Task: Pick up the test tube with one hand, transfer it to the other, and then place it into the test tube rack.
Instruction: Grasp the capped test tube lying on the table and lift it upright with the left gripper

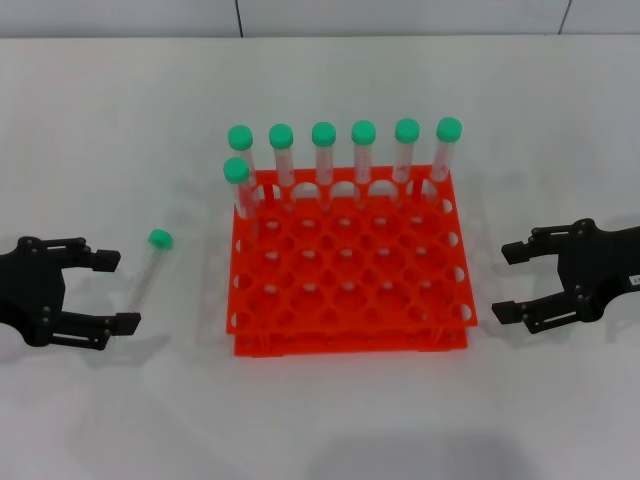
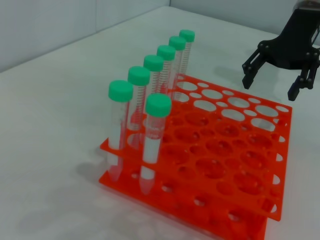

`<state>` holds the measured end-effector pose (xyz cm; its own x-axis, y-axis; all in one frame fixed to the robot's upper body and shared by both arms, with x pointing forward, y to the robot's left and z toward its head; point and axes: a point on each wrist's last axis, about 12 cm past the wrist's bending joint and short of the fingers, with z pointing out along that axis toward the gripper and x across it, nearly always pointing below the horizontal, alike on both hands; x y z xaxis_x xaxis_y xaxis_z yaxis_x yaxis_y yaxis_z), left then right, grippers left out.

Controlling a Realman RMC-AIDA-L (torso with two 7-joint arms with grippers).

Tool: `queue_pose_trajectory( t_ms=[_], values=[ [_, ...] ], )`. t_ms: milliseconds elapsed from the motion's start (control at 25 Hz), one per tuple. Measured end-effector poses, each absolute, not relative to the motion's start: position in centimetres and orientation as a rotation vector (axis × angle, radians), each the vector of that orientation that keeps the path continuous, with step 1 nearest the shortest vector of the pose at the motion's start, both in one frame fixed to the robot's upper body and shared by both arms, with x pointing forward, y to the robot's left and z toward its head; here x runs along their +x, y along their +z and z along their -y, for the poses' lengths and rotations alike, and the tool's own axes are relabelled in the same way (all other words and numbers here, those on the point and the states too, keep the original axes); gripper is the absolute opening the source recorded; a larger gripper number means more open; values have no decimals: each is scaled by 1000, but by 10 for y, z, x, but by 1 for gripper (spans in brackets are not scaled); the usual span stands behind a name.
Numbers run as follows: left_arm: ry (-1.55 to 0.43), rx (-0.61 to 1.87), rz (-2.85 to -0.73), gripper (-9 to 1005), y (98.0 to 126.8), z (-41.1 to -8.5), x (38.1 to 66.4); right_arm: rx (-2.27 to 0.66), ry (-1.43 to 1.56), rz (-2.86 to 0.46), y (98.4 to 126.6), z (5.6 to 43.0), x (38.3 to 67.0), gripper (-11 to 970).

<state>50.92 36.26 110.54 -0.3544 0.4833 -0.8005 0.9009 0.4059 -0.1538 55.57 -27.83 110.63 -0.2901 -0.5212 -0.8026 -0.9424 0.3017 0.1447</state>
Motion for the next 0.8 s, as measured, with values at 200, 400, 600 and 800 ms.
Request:
queue_pose_trajectory(
  t_ms=[200, 400, 600, 800],
  values=[
    [-798, 1135, -2029, 887, 1114, -362, 513, -1298, 834, -1922, 1108, 278, 557, 841],
    [-839, 1046, -2125, 887, 1127, -360, 516, -1309, 824, -1910, 1111, 277, 558, 841],
    [-942, 965, -2257, 886, 1136, -354, 516, -1321, 825, -1903, 1113, 276, 558, 841],
    [-983, 789, -2450, 886, 1145, -355, 521, -1343, 834, -1888, 1116, 274, 557, 841]
  ],
)
